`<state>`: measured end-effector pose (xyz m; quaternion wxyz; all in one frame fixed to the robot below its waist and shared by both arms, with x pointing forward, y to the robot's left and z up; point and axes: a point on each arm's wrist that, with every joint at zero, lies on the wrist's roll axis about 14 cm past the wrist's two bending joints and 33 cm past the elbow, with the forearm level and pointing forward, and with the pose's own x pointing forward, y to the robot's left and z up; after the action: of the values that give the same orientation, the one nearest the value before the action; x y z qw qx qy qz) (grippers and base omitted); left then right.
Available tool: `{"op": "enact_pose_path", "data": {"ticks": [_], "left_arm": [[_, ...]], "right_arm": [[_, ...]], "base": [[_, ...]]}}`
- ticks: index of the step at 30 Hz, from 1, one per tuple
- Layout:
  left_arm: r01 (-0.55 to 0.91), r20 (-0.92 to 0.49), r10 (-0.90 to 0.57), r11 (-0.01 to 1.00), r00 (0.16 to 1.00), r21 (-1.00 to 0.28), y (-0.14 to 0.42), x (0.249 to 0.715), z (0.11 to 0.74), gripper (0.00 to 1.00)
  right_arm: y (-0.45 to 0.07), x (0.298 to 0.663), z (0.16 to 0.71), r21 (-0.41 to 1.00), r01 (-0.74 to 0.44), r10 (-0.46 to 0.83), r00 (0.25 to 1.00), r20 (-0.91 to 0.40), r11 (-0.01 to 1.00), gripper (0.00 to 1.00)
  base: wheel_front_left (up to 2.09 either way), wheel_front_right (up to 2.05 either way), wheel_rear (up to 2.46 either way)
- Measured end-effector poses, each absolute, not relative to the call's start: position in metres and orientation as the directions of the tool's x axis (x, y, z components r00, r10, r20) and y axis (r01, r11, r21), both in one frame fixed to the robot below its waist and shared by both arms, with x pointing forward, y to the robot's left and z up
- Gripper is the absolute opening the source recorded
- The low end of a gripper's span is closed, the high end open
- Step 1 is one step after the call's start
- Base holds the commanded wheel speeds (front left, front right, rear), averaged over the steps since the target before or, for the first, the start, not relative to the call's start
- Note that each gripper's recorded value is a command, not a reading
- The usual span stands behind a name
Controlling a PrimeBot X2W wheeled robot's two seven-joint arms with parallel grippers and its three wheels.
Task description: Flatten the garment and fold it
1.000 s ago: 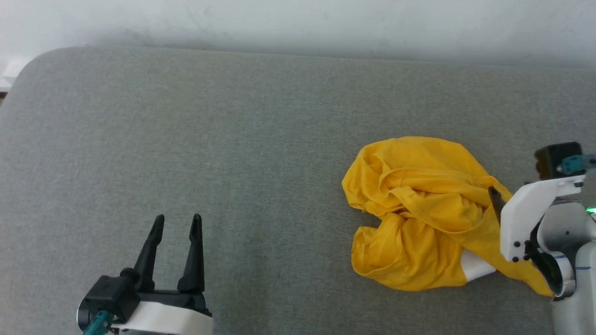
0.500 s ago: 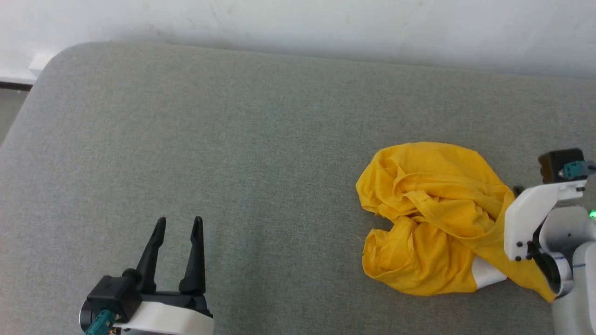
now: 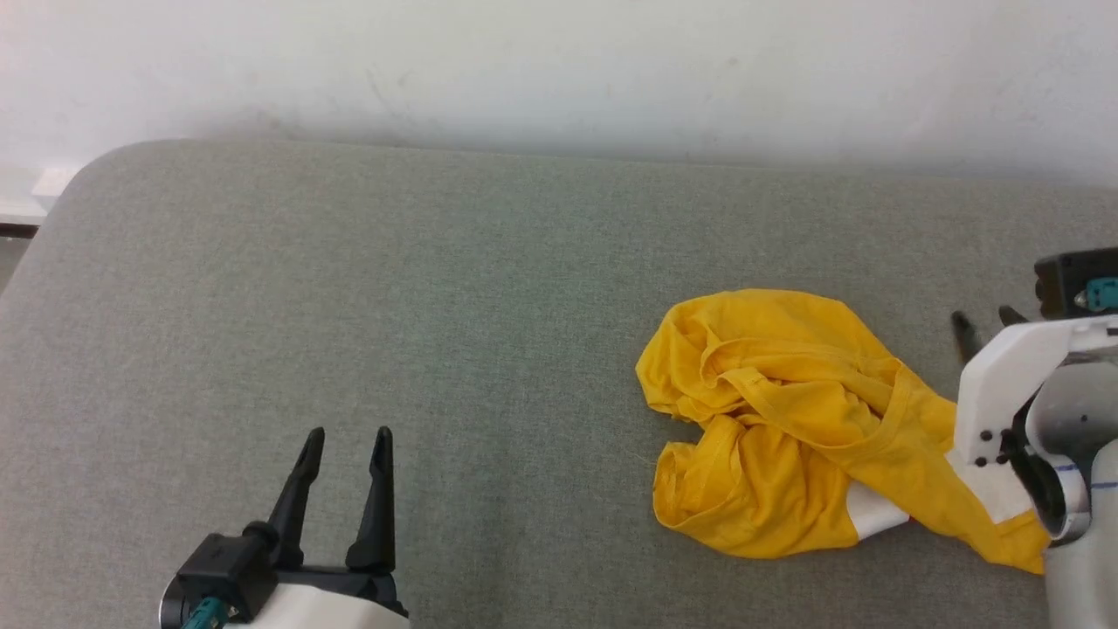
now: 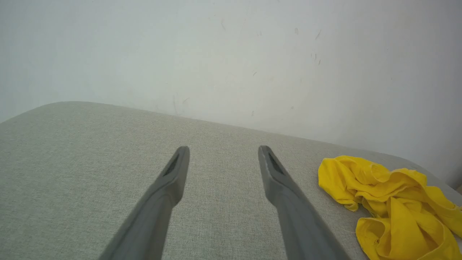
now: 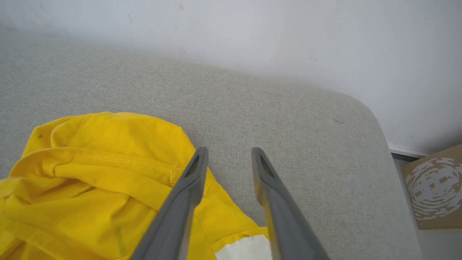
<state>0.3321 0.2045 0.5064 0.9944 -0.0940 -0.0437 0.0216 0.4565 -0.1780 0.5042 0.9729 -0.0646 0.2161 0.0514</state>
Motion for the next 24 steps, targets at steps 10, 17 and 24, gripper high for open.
{"op": "enact_pose_path", "data": {"ticks": [10, 17, 24], "left_arm": [[-0.043, 0.045, 0.051, 0.983, 0.998, -0.177, 0.206, 0.348, 0.495, 1.0], [-0.065, 0.007, 0.067, 0.983, 0.998, -0.171, 0.212, 0.359, 0.482, 1.0], [-0.085, -0.008, 0.085, 0.981, 0.996, -0.174, 0.218, 0.361, 0.478, 1.0]], "right_arm": [[-0.17, 0.454, 0.429, -0.025, -0.113, 0.075, 0.791, -0.608, 0.993, 1.0], [-0.167, 0.46, 0.389, -0.014, -0.097, 0.057, 0.688, -0.723, 0.995, 0.0], [-0.164, 0.47, 0.384, -0.016, -0.085, 0.046, 0.675, -0.736, 0.996, 0.0]], "base": [[0.0, 0.0, 0.0], [0.0, 0.0, 0.0], [0.0, 0.0, 0.0]]}}
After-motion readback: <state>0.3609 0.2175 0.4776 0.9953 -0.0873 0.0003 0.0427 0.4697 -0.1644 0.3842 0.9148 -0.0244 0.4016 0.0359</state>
